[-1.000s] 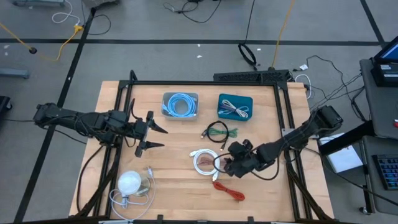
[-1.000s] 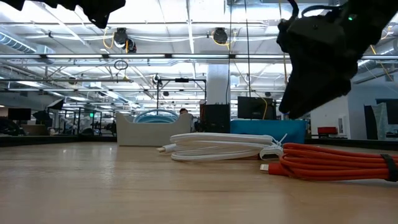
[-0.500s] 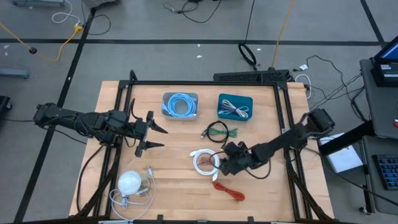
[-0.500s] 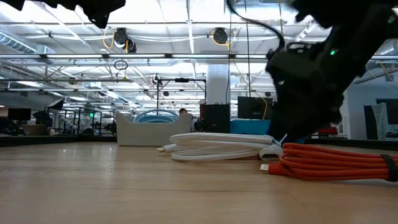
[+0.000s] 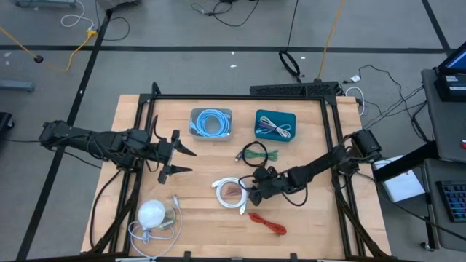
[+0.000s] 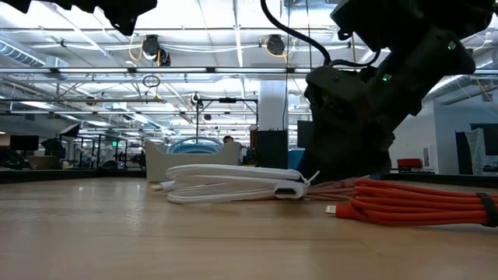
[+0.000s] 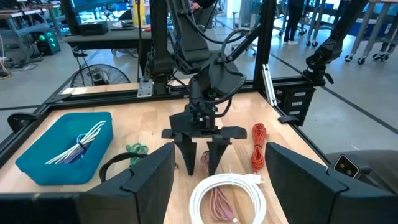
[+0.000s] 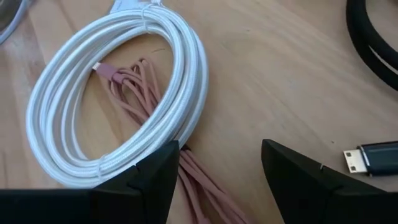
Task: Pick & Place USB Port
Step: Adjust the white hdmi cable on the table, then put the red charger cable into the blue bin
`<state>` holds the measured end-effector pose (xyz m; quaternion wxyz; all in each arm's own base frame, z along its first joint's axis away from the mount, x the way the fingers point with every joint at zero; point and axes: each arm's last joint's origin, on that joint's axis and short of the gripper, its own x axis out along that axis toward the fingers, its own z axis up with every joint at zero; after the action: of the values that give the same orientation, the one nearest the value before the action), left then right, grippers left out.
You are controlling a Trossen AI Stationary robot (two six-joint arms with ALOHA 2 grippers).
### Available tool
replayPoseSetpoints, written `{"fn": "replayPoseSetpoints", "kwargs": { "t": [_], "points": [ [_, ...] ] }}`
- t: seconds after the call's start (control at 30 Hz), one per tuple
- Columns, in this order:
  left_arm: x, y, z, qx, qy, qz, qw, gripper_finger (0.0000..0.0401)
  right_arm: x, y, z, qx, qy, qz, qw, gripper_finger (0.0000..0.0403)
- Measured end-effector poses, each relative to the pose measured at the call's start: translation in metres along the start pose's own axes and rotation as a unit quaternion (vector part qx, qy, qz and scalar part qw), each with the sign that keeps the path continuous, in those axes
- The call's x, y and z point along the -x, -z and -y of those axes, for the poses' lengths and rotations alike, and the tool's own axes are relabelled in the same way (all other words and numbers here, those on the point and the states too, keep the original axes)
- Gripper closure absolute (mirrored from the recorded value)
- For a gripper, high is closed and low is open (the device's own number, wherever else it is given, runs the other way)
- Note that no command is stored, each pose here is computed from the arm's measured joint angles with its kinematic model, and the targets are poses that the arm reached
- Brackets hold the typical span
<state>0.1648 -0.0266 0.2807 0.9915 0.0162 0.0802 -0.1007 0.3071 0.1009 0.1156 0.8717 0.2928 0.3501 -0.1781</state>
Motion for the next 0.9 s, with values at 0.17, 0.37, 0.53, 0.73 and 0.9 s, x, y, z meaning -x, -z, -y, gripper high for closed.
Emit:
{"fn": "replayPoseSetpoints", "kwargs": {
  "t": [0.17,0.37,0.53,0.73,0.9],
  "points": [
    [0.000,0.000,0.000,0.000,0.000,0.000,1.000,0.0146,0.002,0.001,-0.003,0.002,-0.008,-0.002,1.000,0.0179],
    [0.000,0.000,0.000,0.000,0.000,0.000,1.000,0.0146,0.013,-0.002,-0.008,0.037,-0.022,0.002,0.999,0.0179],
    [0.000,0.000,0.000,0.000,0.000,0.000,1.000,0.0146,0.032,-0.014,-0.012,0.074,-0.035,0.019,0.996,0.0179],
    [0.000,0.000,0.000,0.000,0.000,-0.001,1.000,0.0146,0.062,-0.008,-0.020,0.105,-0.067,-0.017,0.992,0.0179],
    [0.000,0.001,0.000,-0.002,0.000,-0.006,1.000,0.0146,0.076,0.024,-0.030,0.065,-0.079,-0.089,0.991,0.0179]
  ]
}}
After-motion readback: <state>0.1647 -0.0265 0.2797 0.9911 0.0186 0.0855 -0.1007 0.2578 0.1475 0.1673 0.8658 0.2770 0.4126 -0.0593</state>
